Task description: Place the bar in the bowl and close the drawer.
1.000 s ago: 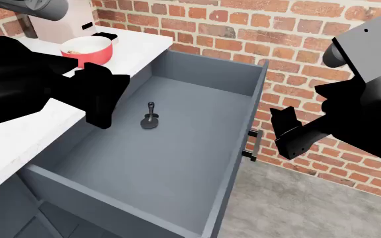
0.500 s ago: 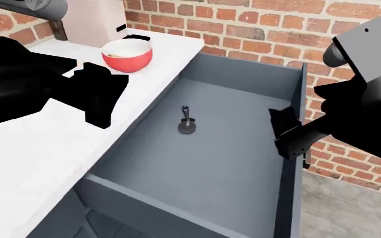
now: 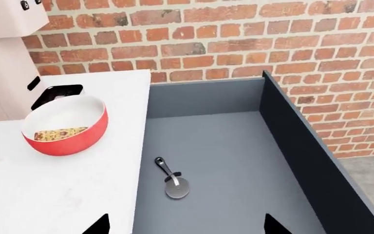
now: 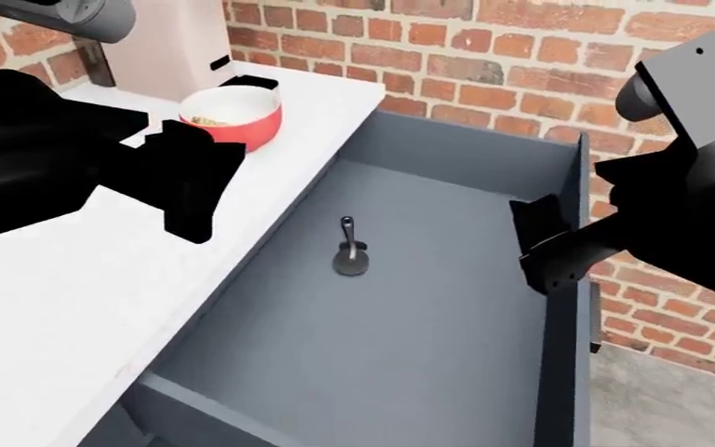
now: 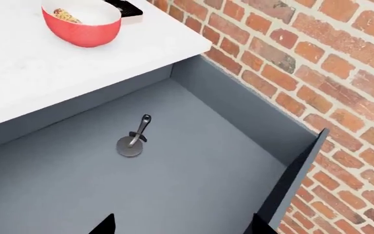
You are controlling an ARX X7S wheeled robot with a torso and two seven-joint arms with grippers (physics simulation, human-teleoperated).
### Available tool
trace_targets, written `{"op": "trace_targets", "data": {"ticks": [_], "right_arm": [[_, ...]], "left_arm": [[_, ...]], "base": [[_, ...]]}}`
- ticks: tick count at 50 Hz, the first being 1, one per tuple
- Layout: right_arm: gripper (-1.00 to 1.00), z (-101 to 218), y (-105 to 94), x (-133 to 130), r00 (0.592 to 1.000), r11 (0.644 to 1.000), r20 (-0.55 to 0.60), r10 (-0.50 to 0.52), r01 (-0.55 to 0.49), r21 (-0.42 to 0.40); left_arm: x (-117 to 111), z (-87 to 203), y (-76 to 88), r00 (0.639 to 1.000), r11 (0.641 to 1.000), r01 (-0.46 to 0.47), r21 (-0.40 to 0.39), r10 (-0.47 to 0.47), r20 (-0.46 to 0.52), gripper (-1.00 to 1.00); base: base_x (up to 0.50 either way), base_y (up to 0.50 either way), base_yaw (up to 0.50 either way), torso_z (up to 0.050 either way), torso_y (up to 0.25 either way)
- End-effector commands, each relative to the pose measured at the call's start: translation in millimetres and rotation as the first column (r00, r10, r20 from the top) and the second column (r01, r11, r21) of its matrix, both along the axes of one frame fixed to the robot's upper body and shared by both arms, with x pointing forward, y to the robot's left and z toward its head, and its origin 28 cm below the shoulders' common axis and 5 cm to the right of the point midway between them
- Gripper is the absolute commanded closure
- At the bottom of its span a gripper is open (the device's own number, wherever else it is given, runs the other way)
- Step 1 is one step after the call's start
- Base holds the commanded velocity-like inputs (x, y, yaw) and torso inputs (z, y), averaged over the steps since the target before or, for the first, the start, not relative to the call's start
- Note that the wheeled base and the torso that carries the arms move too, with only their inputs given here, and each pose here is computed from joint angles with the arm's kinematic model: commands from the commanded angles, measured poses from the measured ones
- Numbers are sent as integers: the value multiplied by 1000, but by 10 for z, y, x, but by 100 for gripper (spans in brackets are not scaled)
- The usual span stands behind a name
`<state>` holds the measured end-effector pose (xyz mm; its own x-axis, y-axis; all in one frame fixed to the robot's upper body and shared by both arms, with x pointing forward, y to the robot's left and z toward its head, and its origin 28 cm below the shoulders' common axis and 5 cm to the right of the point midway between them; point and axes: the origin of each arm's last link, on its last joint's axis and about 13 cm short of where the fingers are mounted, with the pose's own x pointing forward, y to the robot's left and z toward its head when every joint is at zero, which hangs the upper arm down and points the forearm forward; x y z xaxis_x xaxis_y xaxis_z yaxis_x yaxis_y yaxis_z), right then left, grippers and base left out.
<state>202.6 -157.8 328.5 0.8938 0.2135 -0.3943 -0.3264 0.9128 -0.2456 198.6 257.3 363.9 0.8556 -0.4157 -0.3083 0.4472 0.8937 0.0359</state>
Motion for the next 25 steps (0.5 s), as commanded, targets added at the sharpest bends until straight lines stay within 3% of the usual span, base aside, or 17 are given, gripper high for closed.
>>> {"op": "trace_targets", "data": {"ticks": [1, 12, 25], "right_arm": [[-100, 0, -7, 10, 999, 999, 22, -32, 32, -14], [-100, -36, -11, 16, 997, 997, 50, -61, 63, -46], [-100, -58, -10, 8, 998, 997, 39, -42, 45, -65]], "left_arm": [[-3, 3, -9, 1000, 1000, 2, 2, -2, 1, -100], [9, -7, -12, 1000, 1000, -2, 7, 2, 2, -100], [15, -14, -14, 1000, 1000, -1, 8, 1, 1, -100]], "base": [[0, 0, 0, 0, 0], [0, 0, -6, 0, 0], [-5, 14, -498, 0, 0]]}}
